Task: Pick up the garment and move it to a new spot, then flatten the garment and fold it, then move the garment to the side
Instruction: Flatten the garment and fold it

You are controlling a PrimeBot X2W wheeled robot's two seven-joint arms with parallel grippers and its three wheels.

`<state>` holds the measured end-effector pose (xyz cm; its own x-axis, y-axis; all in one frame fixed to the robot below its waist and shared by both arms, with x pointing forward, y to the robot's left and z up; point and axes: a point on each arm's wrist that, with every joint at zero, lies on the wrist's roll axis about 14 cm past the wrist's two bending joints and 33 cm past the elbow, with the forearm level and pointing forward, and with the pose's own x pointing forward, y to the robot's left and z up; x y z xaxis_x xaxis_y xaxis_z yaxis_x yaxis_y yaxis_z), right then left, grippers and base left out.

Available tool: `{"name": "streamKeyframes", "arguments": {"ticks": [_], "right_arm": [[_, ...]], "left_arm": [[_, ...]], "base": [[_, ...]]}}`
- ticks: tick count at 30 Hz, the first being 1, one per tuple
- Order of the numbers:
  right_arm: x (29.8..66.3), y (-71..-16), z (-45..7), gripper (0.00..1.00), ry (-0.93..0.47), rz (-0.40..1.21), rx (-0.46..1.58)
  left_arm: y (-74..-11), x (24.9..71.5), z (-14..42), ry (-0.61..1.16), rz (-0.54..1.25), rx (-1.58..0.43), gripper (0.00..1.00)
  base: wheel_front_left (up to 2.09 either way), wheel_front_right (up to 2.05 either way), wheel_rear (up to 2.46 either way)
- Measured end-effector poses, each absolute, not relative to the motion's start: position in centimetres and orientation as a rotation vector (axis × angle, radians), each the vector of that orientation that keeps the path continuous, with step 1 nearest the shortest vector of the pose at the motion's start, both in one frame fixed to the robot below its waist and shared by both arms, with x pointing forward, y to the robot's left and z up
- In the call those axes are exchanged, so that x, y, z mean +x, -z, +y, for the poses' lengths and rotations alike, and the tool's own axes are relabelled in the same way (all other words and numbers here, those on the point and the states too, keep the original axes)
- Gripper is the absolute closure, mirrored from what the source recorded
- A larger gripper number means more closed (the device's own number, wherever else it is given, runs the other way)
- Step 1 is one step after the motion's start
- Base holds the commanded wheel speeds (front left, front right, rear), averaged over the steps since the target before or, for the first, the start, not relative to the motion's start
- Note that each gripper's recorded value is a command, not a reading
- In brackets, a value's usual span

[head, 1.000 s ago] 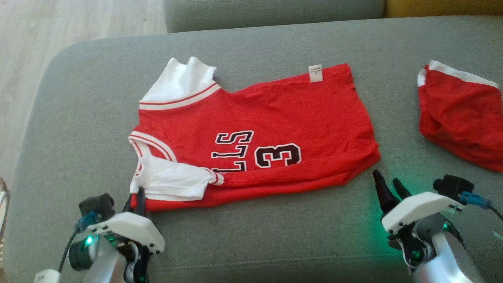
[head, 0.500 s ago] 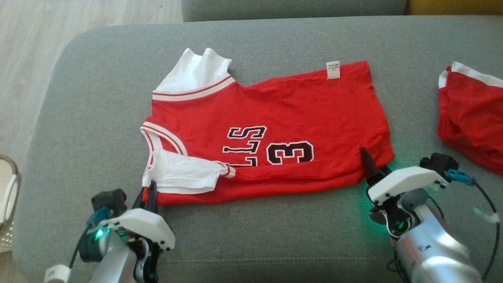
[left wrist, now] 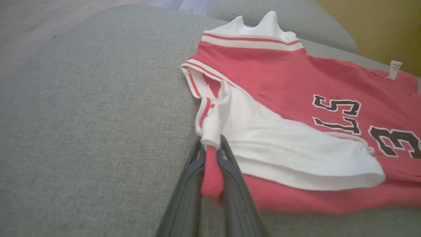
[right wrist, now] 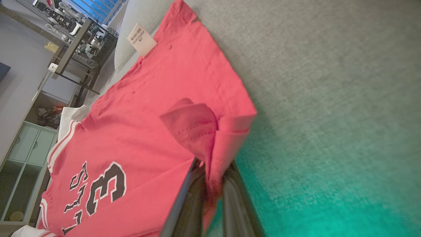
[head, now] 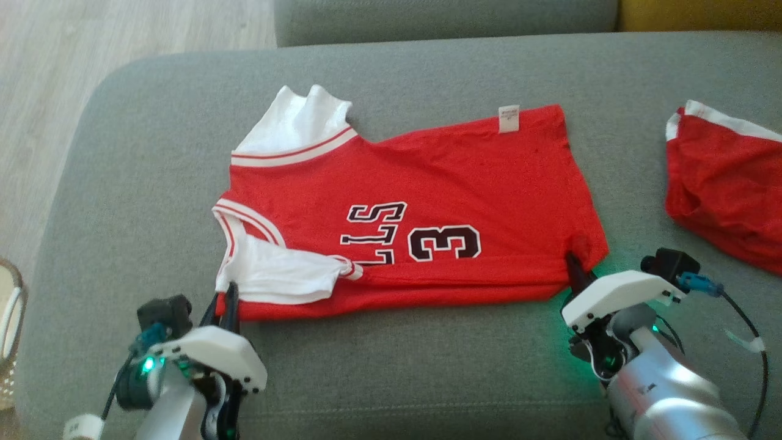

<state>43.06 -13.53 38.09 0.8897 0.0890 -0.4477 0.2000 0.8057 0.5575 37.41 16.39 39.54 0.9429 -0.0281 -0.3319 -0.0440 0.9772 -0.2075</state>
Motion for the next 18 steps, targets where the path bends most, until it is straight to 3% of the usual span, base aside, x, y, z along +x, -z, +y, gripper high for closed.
{"name": "streamKeyframes", "arguments": {"ticks": [18], "right_arm": [[37.5, -37.0, -16.0, 1.0, 0.151, 0.493, 0.66]], "left_arm": [[-38.9, 31.8, 16.4, 0.03, 0.405, -0.196, 1.0]], "base": [[0.0, 0.0, 0.0]]}}
